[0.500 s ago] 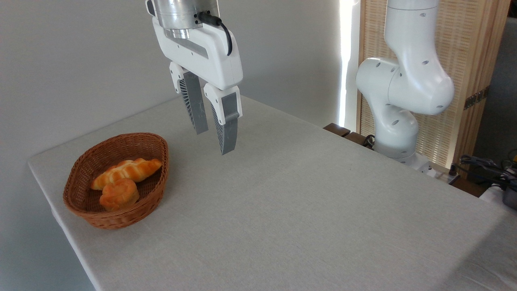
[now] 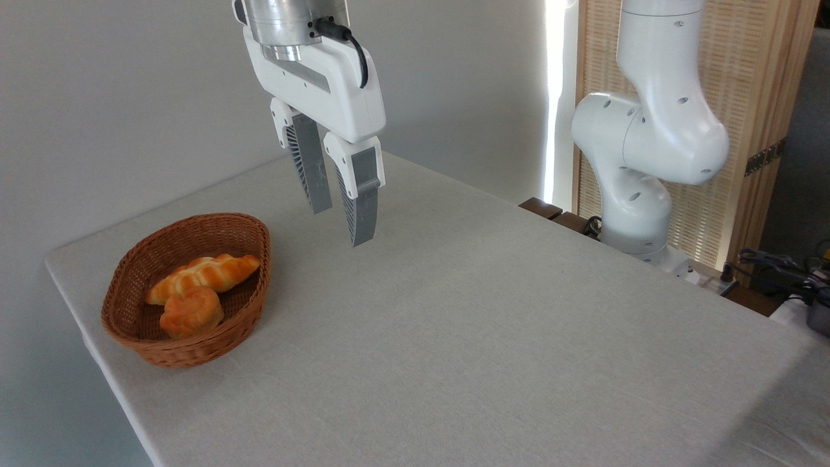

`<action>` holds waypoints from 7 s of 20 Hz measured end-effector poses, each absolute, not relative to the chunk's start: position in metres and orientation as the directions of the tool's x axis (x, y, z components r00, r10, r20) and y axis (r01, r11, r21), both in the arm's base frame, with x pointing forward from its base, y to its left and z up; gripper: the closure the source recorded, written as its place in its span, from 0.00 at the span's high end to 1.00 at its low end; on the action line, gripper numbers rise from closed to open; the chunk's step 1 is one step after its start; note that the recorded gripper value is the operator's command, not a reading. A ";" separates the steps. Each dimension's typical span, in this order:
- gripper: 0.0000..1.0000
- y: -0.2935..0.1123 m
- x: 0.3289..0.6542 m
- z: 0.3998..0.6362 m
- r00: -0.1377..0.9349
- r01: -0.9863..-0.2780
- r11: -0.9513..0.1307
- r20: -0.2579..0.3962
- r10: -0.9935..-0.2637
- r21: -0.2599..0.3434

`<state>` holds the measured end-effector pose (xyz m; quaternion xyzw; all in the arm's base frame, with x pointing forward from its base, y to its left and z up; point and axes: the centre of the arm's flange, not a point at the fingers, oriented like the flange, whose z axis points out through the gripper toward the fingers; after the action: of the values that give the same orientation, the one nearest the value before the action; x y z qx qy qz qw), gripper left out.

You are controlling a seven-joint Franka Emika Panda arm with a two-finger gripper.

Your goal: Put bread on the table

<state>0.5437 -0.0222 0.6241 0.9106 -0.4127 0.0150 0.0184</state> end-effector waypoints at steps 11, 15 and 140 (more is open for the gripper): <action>1.00 -0.146 0.588 0.593 0.478 -0.854 -0.506 0.201 -0.855 -0.125; 1.00 -0.189 0.618 0.552 0.410 -0.868 -0.468 0.289 -0.865 -0.170; 1.00 -0.018 0.549 0.618 0.718 -0.696 -0.718 0.025 -0.696 -0.007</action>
<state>0.5488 -0.0179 0.6185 0.9267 -0.3755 0.0128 0.0016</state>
